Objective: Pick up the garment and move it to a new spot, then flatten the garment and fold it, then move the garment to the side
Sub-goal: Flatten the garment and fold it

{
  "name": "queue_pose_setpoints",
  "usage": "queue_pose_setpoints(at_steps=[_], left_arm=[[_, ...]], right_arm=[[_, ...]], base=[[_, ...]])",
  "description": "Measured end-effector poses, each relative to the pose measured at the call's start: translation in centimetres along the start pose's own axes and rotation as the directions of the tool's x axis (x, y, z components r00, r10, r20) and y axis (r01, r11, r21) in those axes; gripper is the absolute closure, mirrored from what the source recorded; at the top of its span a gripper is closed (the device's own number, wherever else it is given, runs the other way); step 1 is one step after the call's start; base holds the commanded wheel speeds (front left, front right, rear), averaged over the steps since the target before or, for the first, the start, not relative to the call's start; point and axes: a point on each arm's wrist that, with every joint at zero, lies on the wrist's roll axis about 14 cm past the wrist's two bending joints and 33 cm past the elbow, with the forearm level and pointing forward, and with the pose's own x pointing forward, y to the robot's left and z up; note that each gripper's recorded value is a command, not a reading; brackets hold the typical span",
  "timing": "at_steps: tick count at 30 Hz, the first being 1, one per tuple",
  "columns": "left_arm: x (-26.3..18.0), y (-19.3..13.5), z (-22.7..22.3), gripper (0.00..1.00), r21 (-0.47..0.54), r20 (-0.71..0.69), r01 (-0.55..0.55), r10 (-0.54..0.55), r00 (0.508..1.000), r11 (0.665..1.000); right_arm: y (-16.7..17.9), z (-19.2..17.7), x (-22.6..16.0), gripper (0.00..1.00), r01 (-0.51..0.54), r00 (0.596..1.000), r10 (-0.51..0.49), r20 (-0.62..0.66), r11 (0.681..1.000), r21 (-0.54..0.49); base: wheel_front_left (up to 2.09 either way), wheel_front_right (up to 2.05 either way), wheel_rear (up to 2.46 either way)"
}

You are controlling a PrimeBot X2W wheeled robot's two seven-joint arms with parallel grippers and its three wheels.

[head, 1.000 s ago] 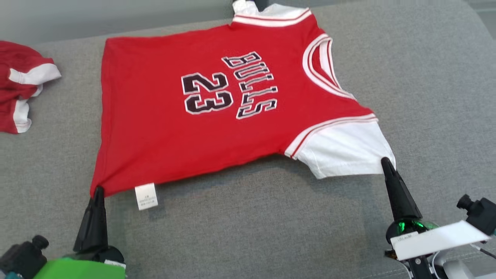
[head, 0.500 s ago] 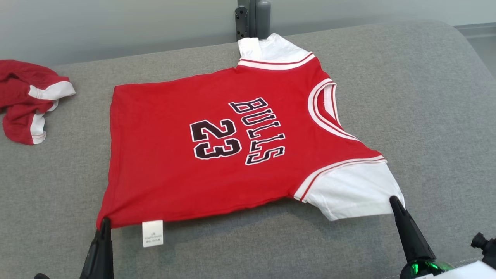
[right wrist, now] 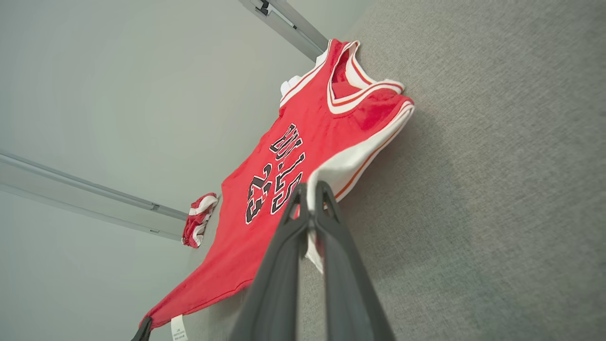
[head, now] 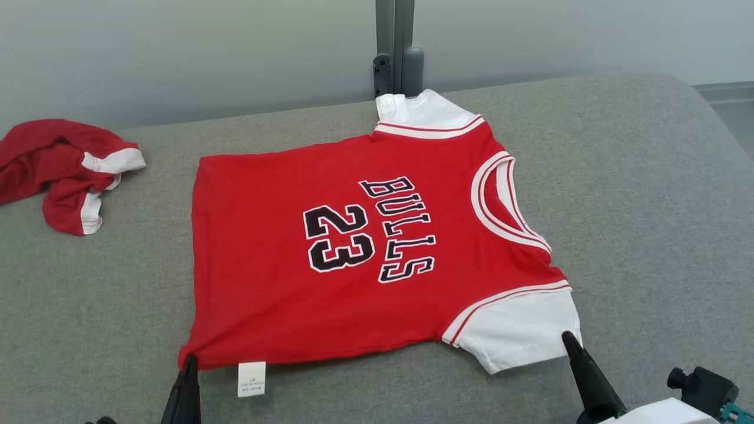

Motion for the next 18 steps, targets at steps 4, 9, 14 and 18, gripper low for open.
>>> queue_pose_setpoints(at_steps=[4, 9, 14, 18], left_arm=[[1.1, -0.5, 0.6, 1.00, -0.042, 0.038, 0.002, 0.000, 0.999, 0.999], [3.6, -1.5, 1.3, 1.00, -0.074, 0.063, 0.026, -0.021, 0.998, 0.997], [6.6, -0.5, 1.5, 1.00, -0.051, 0.054, -0.016, 0.019, 0.998, 0.999], [9.2, 0.7, 1.8, 1.00, 0.002, 0.053, -0.078, 0.078, 0.996, 0.997]], right_arm=[[0.1, 0.3, 0.9, 1.00, -0.009, 1.000, 0.009, 0.014, 1.000, -0.004], [0.6, 1.4, 3.5, 1.00, -0.032, 0.998, 0.033, 0.051, 0.999, -0.030], [1.0, 2.2, 7.0, 1.00, -0.040, 0.996, 0.045, 0.072, 0.997, -0.061], [1.7, 2.6, 10.4, 1.00, -0.054, 0.995, 0.062, 0.074, 0.993, -0.106]], base=[[0.00, 0.00, 0.00], [0.00, 0.00, 0.00], [0.00, 0.00, 0.00], [0.00, 0.00, 0.00]])
